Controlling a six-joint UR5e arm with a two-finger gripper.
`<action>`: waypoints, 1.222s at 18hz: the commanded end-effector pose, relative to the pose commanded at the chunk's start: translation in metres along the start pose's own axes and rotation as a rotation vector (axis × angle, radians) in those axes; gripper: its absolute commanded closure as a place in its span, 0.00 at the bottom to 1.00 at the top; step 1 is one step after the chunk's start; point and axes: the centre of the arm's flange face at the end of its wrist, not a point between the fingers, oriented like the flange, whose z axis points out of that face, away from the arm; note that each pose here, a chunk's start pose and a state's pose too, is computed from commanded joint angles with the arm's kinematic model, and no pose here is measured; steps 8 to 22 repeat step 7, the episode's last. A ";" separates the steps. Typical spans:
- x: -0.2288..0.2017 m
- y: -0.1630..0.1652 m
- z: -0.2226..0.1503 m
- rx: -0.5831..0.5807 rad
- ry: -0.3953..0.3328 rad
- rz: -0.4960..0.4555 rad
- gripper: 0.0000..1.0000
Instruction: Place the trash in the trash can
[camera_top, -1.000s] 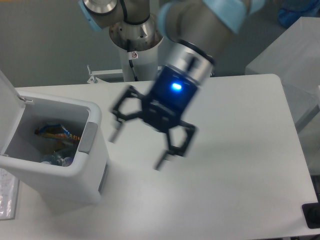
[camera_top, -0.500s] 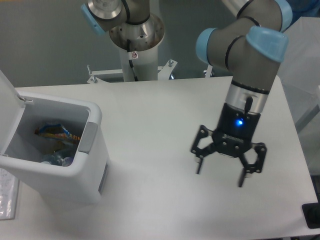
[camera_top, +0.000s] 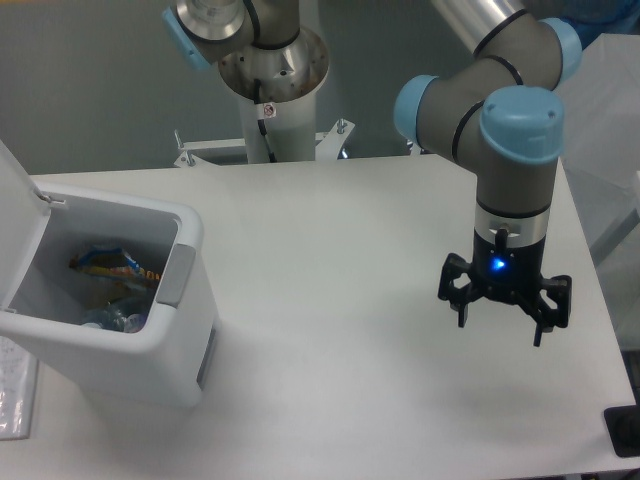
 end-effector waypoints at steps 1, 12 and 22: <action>-0.001 0.000 -0.001 -0.013 0.023 0.023 0.00; 0.009 0.009 0.013 -0.111 0.100 0.040 0.00; 0.009 0.009 0.013 -0.111 0.100 0.040 0.00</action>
